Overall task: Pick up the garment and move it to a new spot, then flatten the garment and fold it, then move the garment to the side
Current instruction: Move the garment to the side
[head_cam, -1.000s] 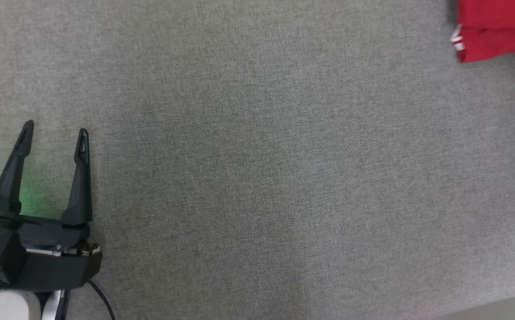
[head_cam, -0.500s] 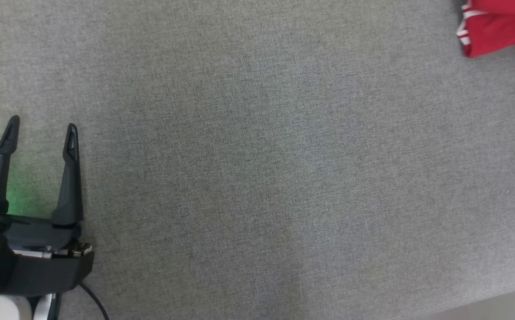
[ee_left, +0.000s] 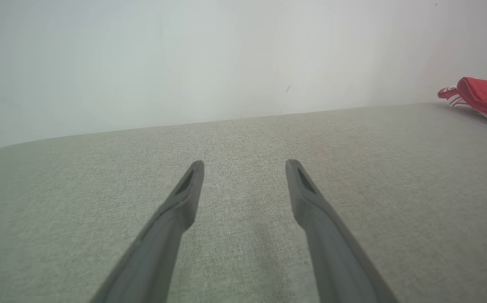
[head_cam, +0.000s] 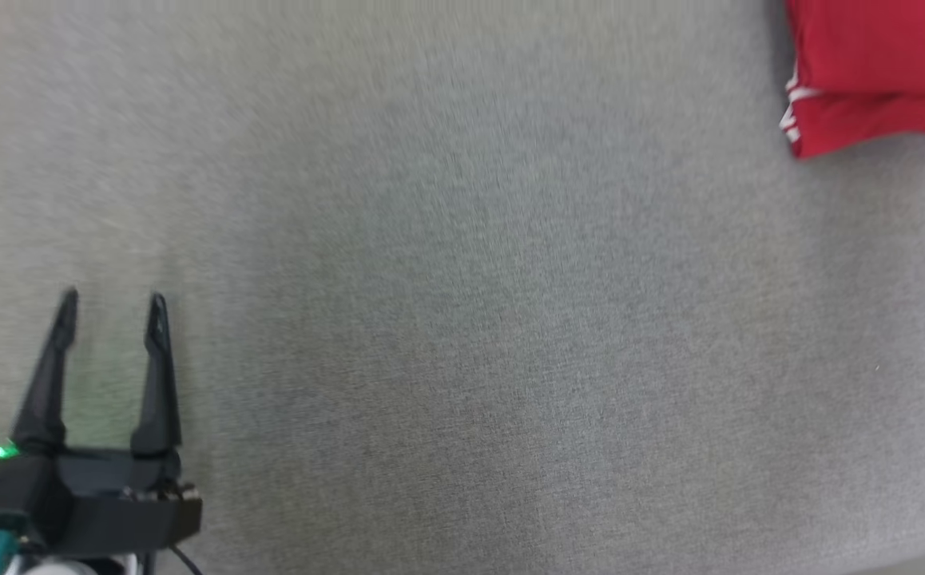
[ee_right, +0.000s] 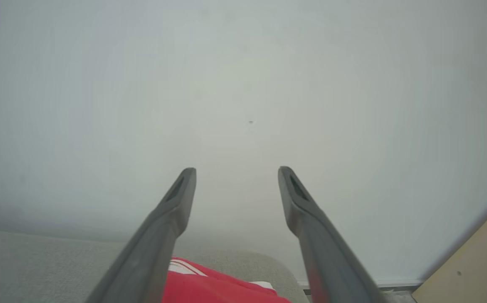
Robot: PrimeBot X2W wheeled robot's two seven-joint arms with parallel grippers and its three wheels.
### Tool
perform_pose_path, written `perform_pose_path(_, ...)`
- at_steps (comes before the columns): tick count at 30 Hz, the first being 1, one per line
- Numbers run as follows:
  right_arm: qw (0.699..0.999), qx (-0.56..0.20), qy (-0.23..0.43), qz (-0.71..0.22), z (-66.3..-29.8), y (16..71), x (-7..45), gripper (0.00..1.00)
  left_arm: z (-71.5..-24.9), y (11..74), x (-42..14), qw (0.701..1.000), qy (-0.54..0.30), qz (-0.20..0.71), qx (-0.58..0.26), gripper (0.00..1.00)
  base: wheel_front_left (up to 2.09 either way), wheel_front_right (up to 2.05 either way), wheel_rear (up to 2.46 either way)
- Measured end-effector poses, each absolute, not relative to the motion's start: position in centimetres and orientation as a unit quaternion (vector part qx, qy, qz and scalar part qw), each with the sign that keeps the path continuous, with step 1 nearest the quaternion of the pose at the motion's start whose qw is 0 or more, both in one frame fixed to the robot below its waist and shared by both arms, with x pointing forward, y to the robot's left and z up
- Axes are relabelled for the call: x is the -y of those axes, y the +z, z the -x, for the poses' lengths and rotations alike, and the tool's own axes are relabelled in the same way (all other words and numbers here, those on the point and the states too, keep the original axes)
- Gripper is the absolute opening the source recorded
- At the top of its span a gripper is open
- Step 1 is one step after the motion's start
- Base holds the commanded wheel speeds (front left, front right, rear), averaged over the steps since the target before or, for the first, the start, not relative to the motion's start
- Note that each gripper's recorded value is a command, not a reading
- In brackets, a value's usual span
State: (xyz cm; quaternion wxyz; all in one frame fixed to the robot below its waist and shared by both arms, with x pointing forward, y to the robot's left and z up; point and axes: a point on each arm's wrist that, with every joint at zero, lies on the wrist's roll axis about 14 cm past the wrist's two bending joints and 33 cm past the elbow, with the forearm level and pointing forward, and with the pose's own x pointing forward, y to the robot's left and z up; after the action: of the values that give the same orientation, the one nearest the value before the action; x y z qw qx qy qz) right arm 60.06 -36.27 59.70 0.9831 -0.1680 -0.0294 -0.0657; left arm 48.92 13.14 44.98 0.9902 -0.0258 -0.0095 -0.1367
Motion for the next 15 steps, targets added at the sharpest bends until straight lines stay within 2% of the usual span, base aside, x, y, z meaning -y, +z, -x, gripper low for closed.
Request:
perform_pose_path(10, 0.99, 0.106, -0.007, 0.09, -55.8, 62.4, 29.9, 1.0, -44.8, 47.6, -15.1, 0.995, -0.098, 0.033, 0.018, 1.0, 0.0, 0.0, 0.0)
perform_pose_path(15, 0.992, 0.11, 0.03, 0.062, -52.9, 61.1, 26.0, 1.0, -42.7, 49.1, -16.2, 0.996, -0.077, 0.037, 0.028, 1.0, 0.0, 0.0, 0.0)
